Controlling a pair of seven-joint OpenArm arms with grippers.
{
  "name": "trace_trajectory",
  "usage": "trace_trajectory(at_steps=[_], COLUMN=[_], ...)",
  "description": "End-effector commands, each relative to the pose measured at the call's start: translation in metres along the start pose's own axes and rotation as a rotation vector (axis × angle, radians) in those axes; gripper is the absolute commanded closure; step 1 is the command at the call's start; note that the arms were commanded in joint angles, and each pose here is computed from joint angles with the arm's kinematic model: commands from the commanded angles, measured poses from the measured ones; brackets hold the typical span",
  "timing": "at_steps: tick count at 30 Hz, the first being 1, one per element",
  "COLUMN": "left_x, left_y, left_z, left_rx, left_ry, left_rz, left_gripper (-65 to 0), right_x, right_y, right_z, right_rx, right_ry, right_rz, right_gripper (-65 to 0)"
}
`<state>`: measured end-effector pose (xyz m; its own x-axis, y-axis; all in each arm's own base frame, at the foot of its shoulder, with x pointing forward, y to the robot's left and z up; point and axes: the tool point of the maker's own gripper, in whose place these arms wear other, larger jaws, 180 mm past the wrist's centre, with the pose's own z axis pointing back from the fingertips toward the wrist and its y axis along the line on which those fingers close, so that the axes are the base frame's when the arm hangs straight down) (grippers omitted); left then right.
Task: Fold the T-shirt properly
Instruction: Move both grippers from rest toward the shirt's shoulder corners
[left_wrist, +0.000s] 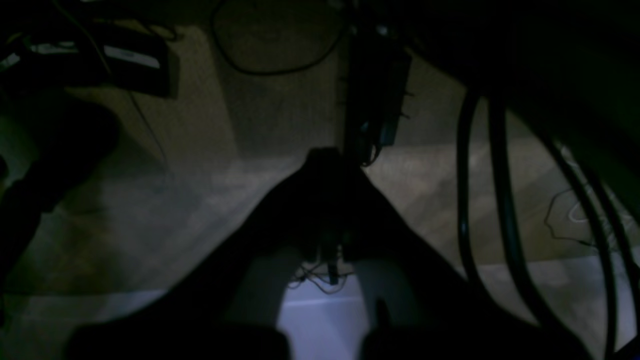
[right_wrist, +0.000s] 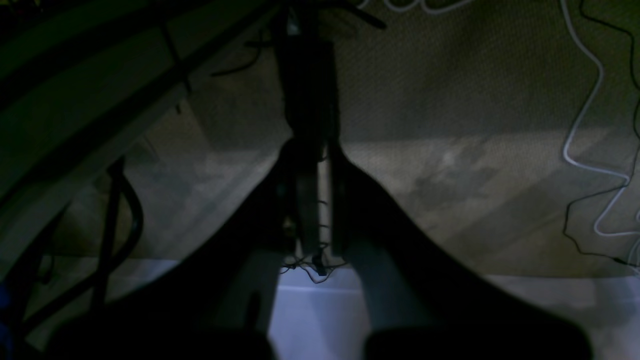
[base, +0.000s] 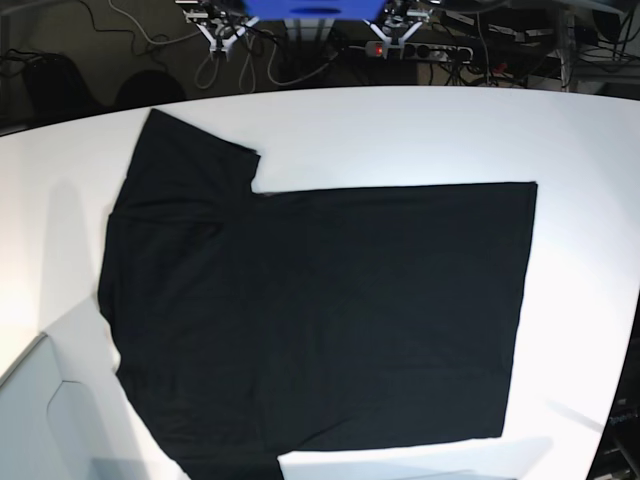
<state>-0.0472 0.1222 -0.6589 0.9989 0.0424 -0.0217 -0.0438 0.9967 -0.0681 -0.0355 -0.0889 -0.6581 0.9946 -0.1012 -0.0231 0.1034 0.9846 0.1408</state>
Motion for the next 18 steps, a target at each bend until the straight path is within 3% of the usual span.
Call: trace_trajectory(at_steps=[1,9,14,18], left_x=[-0.003,-0.006,-0.009,-0.02], left_y=[-0.002,-0.003,-0.003,-0.003], left_z=[0.0,0.0,0.0,0.001], left_rx=[-0.004,-0.007,-0.007,-0.007], left_ry=[0.006,0.009,0.014,0.027], left_rz=[-0.007,-0.01,-0.01,-0.001], left_gripper=[-0.3,-0.1,0.0,-0.1], right_x=[-0.003,-0.006,-0.017,-0.019], right_y=[0.004,-0.001,-0.006,-0.016], right_z=[0.0,0.001,0.002,0.003], right_rx=[0.024,0.015,0.008,-0.007], right_ry=[0.008,0.013,0.089,0.098], right_rz=[0.006,-0.004,0.007,0.011], right_gripper=[-0.1,-0.1,-0.2,-0.2])
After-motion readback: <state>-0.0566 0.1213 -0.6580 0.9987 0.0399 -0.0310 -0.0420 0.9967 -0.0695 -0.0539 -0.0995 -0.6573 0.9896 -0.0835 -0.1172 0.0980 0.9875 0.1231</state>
